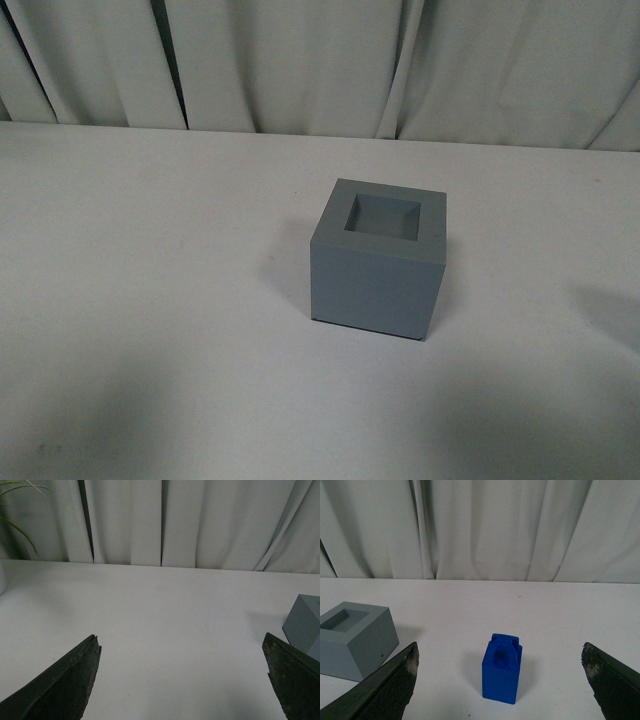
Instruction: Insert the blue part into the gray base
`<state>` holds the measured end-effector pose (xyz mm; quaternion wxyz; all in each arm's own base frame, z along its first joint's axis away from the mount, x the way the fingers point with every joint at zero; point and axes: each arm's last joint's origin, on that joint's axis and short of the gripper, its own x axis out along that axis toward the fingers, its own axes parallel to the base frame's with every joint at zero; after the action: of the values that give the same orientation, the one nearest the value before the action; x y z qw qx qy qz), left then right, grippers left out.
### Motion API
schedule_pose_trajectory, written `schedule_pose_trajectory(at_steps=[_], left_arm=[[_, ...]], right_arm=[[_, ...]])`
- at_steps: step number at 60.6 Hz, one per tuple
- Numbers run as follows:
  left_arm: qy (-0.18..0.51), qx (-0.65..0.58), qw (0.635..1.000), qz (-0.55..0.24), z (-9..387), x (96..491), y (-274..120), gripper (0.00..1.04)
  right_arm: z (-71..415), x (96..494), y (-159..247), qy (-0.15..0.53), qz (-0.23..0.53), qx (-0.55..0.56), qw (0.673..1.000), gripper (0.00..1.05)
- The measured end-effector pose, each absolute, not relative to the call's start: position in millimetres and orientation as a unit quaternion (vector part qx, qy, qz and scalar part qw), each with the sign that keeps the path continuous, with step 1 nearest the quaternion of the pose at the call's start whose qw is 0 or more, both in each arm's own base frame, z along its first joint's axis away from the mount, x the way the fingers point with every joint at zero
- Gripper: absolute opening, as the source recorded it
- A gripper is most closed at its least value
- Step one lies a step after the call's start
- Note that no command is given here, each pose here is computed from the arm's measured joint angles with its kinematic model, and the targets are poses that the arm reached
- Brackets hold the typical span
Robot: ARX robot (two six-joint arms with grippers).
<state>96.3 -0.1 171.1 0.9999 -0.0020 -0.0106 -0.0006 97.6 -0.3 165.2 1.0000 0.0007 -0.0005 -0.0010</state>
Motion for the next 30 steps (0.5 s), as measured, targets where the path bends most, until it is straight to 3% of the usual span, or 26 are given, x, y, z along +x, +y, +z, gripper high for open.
schedule_pose_trajectory(at_steps=[30], left_arm=[[-0.011,-0.002,1.000,-0.001,171.1,96.3,-0.1,0.98]], right_arm=[[165.2,97.6,-0.2,0.000,-0.001,0.000,1.000,0.96]])
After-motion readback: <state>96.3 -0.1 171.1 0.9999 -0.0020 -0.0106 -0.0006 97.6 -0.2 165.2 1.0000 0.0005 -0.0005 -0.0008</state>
